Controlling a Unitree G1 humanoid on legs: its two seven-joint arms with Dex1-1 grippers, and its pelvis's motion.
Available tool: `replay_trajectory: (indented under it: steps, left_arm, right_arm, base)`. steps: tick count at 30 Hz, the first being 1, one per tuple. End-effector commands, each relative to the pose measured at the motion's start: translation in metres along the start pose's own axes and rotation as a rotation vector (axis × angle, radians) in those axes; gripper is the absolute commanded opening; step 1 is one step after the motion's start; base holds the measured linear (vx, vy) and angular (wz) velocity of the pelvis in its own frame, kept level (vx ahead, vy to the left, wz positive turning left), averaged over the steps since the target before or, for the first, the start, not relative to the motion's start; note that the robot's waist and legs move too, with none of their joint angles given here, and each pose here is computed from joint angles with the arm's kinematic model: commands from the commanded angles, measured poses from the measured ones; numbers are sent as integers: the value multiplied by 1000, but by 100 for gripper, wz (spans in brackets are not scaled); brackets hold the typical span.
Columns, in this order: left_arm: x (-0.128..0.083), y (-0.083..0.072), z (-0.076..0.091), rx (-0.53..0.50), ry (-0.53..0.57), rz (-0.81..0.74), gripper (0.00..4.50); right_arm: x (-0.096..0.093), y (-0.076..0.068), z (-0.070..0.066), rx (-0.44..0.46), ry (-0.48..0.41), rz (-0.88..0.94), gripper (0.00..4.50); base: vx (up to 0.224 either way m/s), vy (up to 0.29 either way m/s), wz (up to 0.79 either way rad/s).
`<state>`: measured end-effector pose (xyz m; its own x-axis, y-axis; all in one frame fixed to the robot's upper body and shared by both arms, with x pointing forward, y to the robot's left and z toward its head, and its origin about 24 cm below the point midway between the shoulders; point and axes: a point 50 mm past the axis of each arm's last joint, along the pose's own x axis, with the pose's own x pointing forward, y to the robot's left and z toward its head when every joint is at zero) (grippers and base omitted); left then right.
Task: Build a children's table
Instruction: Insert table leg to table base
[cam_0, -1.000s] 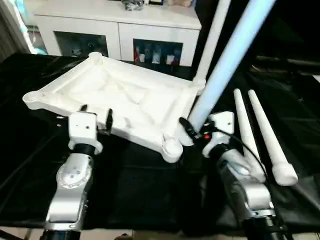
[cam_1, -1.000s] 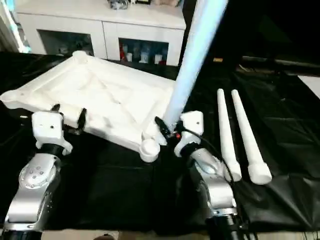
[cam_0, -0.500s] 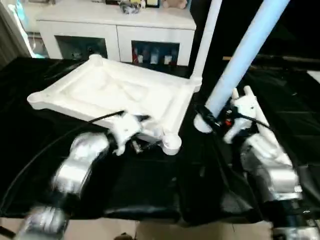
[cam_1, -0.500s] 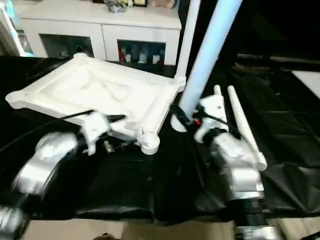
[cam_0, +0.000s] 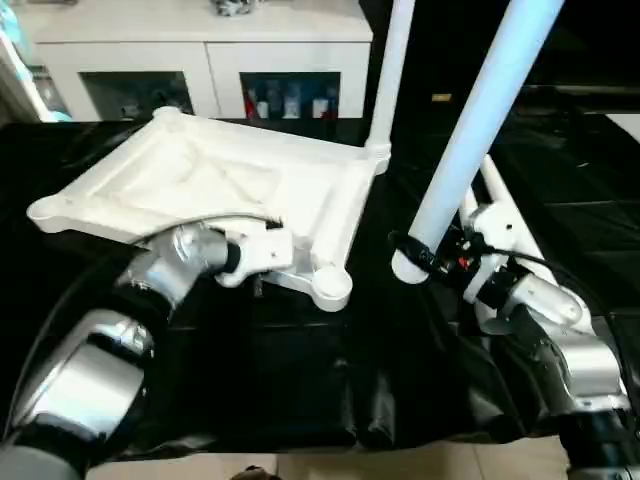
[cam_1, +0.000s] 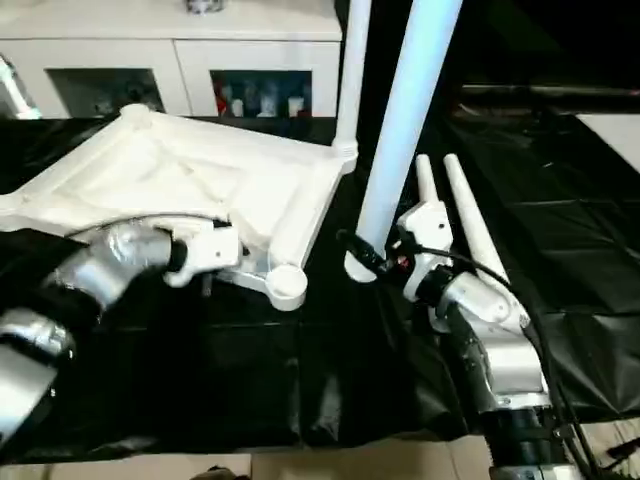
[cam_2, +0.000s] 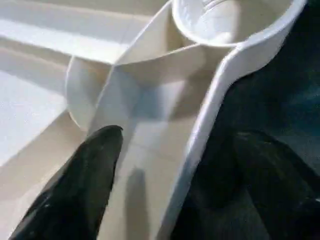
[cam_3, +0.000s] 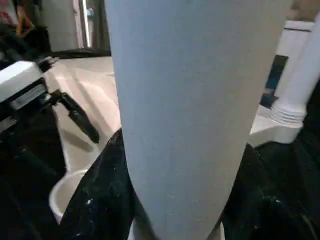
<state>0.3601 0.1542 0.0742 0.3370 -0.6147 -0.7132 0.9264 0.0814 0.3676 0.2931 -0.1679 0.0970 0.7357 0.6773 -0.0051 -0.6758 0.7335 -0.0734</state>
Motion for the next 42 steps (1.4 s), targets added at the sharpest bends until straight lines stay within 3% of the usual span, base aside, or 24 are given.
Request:
replay_trajectory:
  steps: [1,4,6,16,18,21,23,27,29,35,39,42]
  left_arm:
    - [-4,3,0,-28,-17,-14,371]
    - [-9,9,-1,-62,-41,7,367]
    - [-10,9,-2,-70,-37,-1,334]
    - [-8,19,3,-104,-42,77,269]
    - [-6,18,3,-104,-36,79,240]
    - [-2,15,1,-93,-7,65,235]
    - [1,12,0,-81,10,55,200]
    - [7,7,-3,-42,74,12,190]
    - [8,7,-3,-33,85,15,155]
    - [11,4,-3,-29,106,-5,121]
    - [12,-1,-9,-45,150,-69,96]
    - [9,-5,-14,-138,169,-153,77]
  right_arm:
    - [-2,0,7,-15,-15,22,188]
    - [-2,0,1,-13,3,25,188]
    - [0,1,1,-11,4,34,188]
    - [8,8,-1,2,2,65,188]
    - [8,8,-1,4,1,64,188]
    - [7,9,-1,6,-2,58,188]
    - [7,9,-1,6,-3,55,188]
    - [5,10,-2,0,1,57,188]
    - [5,9,-1,0,-1,54,188]
    - [6,9,-2,0,-1,56,188]
    - [6,10,-2,-3,-1,55,188]
    - [6,9,-2,-3,-1,46,188]
  base:
    - [0,0,0]
    - [0,0,0]
    - [0,0,0]
    - [0,0,0]
    - [0,0,0]
    - [0,0,0]
    - [0,0,0]
    - [0,0,0]
    - [0,0,0]
    - [0,0,0]
    - [0,0,0]
    - [0,0,0]
